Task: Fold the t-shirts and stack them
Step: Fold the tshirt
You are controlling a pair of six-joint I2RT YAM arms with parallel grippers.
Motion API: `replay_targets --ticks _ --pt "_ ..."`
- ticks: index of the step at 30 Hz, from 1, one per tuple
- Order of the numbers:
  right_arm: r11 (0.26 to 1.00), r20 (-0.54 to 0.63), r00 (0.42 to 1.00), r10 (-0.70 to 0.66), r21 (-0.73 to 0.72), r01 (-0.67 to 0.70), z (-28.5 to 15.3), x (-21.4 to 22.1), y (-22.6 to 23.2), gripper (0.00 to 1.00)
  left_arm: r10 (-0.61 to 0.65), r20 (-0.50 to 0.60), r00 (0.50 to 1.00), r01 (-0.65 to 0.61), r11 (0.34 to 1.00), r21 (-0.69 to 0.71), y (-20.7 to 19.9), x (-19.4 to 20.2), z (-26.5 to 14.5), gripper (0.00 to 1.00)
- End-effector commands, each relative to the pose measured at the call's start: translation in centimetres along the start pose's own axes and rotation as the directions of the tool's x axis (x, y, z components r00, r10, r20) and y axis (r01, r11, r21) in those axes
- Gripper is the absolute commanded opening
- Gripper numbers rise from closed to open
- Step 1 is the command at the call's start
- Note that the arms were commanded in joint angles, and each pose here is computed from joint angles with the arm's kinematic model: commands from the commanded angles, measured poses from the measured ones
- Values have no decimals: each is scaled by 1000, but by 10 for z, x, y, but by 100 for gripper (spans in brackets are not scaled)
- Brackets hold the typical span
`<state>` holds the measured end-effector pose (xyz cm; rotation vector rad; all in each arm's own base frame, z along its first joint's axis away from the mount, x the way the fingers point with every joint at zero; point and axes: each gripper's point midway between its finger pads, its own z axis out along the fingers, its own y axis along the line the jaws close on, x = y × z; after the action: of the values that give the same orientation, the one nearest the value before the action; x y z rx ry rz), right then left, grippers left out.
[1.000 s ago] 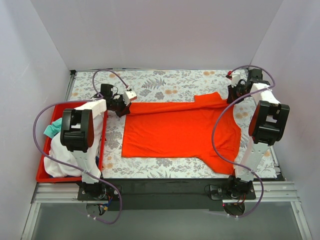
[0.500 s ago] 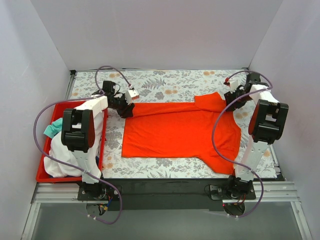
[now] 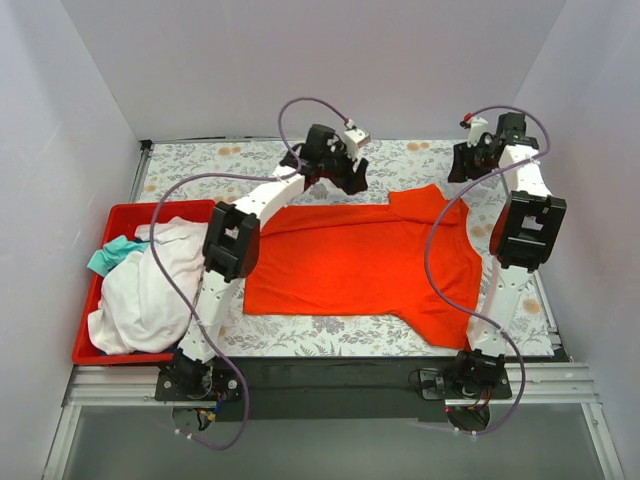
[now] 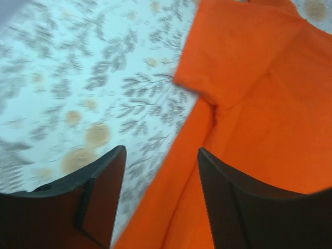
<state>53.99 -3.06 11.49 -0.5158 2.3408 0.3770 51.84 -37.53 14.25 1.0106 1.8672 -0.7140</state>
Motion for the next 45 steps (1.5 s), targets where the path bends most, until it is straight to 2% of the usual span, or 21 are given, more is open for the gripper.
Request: replay_targets --ticks 1,2,4,6,12,27,31,38,39,41,42,44,45 --pt "988 -23 990 141 -65 -143 25 7 11 53 -263 -3 965 263 964 25 -24 1 27 64" --pt "985 -30 987 158 -69 -159 32 11 11 53 -275 -9 961 275 961 33 -36 9 41 67" --pt "984 -16 986 167 -64 -168 40 7 9 54 -284 46 958 286 957 -46 -33 8 58 68" --pt "983 -30 985 172 -60 -174 51 12 9 56 -286 43 957 288 955 -68 -43 18 79 68" --pt "980 -54 980 190 -47 -192 70 26 4 58 -345 93 934 355 923 -147 -27 32 105 68" --pt "960 -42 969 244 -133 -248 85 26 18 52 -424 110 899 428 904 -12 -52 46 136 64" --pt "953 -46 966 254 -157 -258 86 28 23 51 -431 138 892 432 902 18 -53 42 142 56" --pt "940 -47 959 280 -189 -284 91 27 27 49 -430 181 884 432 901 28 -49 41 151 34" --pt "939 -48 958 283 -191 -287 91 27 27 43 -427 197 883 429 903 33 -48 36 152 33" --pt "939 -41 959 281 -195 -283 90 24 27 32 -421 206 883 424 905 31 -46 38 154 23" --pt "939 -38 959 281 -196 -283 89 22 27 23 -413 224 883 420 907 21 -43 34 154 18" --pt "938 -24 960 279 -208 -277 84 15 30 15 -409 234 882 415 909 24 -43 31 153 7" --pt "939 -15 962 273 -213 -270 81 12 31 7 -402 245 882 406 913 38 -44 26 153 4"
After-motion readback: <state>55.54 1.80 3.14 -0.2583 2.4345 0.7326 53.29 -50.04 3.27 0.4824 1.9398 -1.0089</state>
